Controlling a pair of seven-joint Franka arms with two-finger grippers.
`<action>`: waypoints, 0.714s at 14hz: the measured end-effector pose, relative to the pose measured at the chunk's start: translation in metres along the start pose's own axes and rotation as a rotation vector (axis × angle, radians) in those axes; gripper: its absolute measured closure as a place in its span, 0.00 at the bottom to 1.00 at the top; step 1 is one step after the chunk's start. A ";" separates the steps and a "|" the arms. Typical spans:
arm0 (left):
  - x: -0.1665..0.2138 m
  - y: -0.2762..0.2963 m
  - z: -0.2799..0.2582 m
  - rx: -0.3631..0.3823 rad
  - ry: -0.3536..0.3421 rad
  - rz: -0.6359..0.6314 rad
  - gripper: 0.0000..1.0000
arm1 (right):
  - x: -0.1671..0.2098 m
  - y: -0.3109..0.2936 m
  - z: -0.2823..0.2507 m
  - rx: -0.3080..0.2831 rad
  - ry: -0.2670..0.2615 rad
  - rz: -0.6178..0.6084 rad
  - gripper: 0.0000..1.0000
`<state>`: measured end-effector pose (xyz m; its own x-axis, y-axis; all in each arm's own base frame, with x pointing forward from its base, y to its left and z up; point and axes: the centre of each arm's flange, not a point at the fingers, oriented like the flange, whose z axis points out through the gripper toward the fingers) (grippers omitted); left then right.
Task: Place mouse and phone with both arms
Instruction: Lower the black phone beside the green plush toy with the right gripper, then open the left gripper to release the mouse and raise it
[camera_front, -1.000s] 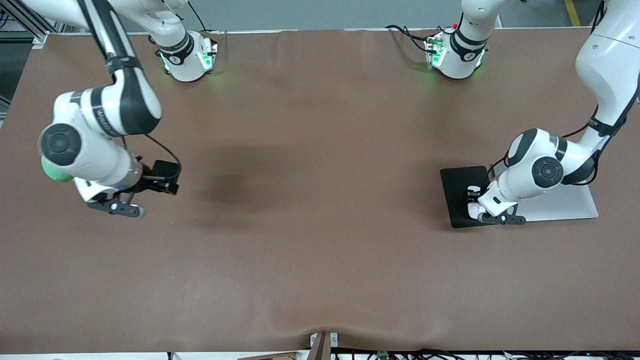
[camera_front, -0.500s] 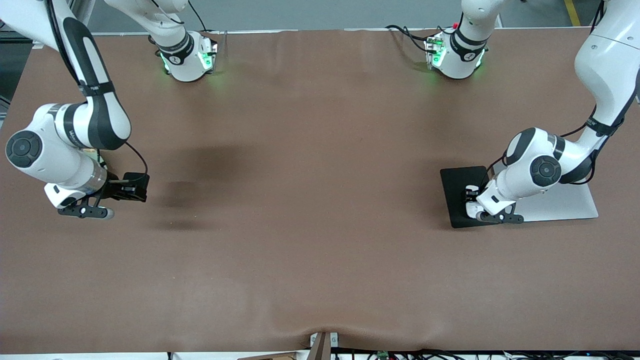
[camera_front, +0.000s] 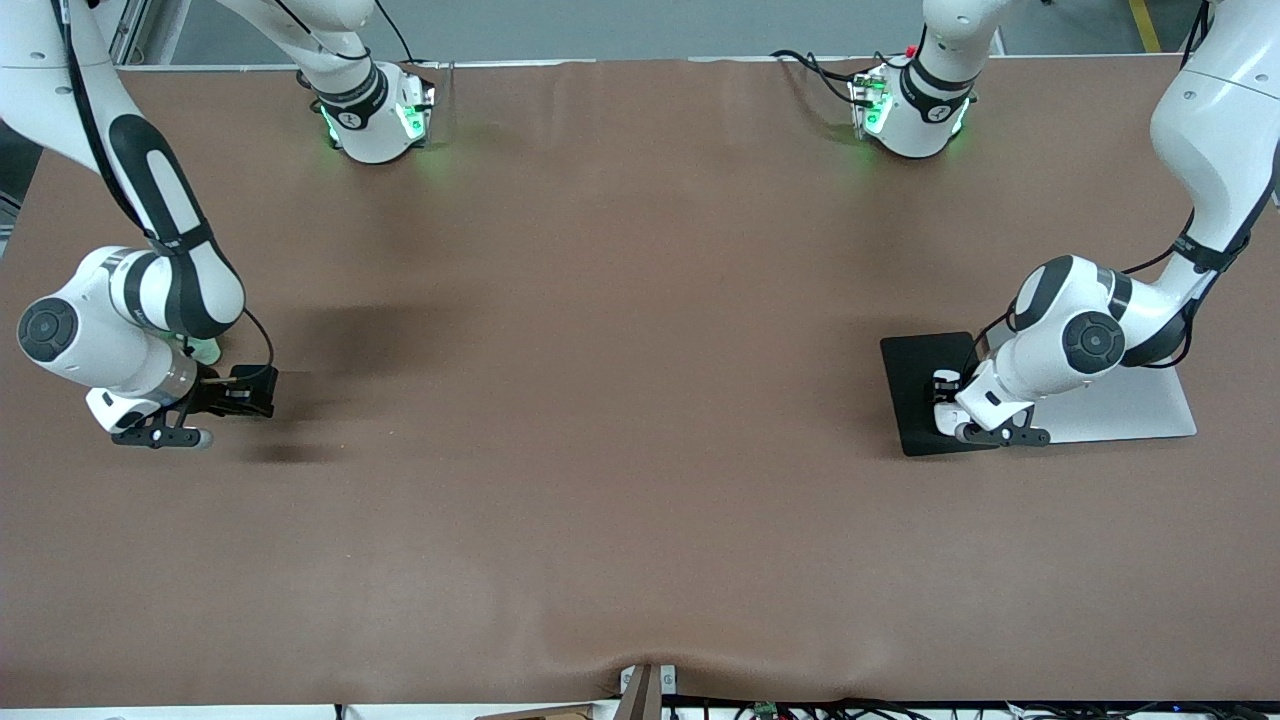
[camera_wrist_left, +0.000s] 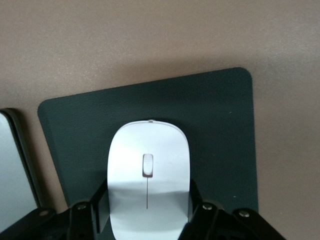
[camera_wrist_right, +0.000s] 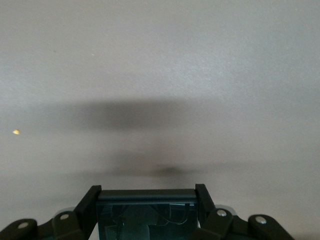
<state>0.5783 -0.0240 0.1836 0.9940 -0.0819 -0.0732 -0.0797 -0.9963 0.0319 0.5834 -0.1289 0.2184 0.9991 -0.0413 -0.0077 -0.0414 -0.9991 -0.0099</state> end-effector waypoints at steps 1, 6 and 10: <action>0.000 0.000 0.000 0.000 0.000 -0.003 0.37 | -0.001 0.001 0.002 0.001 -0.004 0.002 0.20; 0.000 0.001 0.000 -0.001 0.002 -0.013 0.18 | -0.006 0.002 0.020 0.008 -0.039 0.004 0.20; 0.007 0.003 -0.013 0.003 0.029 -0.011 0.00 | -0.012 0.020 0.023 -0.018 -0.053 0.001 0.20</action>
<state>0.5855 -0.0274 0.1960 0.9965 -0.0703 -0.0450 -0.0691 -0.9972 0.0278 0.5704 -0.1482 0.1951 0.9973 -0.0423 -0.0603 -0.0419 -0.9991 0.0077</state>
